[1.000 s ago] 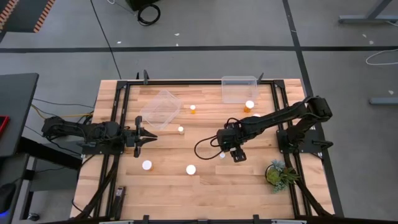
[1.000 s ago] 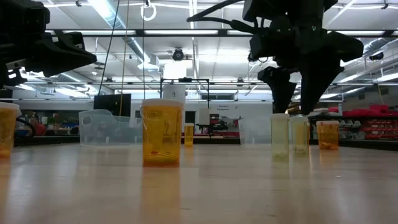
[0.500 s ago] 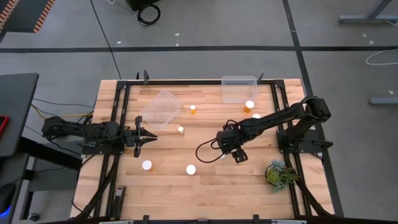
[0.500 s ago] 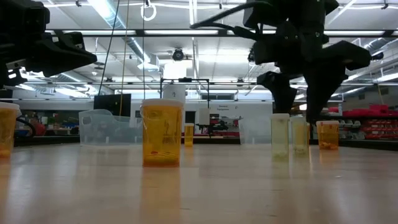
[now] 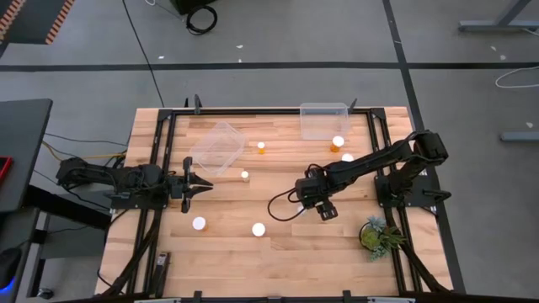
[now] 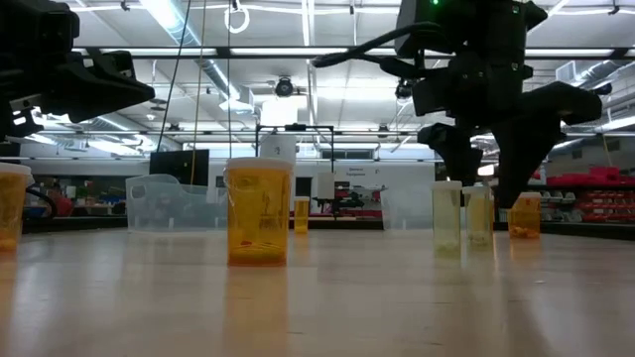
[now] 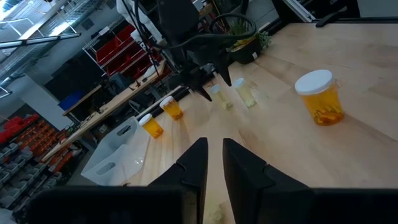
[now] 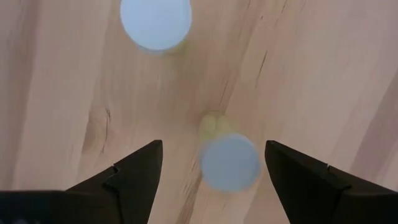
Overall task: Pick and place medicine bottles into bin by pill shape (circle, oval)
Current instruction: Put the right slim yellow pill bottle into the right transparent bin, then put the slim orange pill bottle into the right transparent bin
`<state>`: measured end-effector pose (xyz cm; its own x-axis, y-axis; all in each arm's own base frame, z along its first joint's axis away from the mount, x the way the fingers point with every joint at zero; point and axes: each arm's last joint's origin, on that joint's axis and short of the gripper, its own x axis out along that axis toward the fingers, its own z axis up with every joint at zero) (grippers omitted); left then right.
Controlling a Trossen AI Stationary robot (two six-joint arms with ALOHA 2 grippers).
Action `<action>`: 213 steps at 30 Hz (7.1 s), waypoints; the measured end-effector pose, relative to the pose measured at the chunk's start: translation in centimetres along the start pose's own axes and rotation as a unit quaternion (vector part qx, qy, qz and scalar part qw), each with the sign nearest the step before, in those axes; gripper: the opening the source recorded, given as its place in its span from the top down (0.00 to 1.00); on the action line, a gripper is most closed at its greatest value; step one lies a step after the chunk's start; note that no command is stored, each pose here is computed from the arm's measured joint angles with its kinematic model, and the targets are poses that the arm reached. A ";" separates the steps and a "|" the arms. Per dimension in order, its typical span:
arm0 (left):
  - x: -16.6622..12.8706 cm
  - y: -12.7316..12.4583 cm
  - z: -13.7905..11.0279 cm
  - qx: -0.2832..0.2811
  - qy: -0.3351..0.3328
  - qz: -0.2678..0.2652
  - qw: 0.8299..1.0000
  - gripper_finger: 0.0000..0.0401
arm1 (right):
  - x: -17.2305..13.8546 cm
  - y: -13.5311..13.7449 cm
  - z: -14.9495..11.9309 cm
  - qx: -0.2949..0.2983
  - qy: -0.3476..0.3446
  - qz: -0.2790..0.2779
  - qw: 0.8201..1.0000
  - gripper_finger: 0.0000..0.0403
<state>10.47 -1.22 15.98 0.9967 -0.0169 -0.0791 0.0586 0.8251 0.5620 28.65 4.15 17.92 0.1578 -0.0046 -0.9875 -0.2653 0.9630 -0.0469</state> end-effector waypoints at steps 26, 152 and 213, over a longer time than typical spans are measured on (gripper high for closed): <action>0.0 0.0 0.0 0.000 0.000 0.000 1.000 0.87 | 2.0 -0.6 2.7 -0.010 0.079 -0.004 0.997 0.30; 0.0 0.0 0.0 0.000 0.000 0.000 1.000 0.86 | -7.1 -30.6 -8.1 0.312 0.076 -0.080 0.943 0.69; 0.0 0.0 0.0 0.000 0.000 0.000 1.000 0.87 | -2.2 -33.5 -8.7 0.325 0.030 -0.023 0.945 0.50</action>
<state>10.47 -1.22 15.96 0.9966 -0.0170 -0.0802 0.0594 0.8248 0.5623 28.89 -30.50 20.35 0.0962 -0.0467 -0.9943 0.3846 0.9231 -0.0062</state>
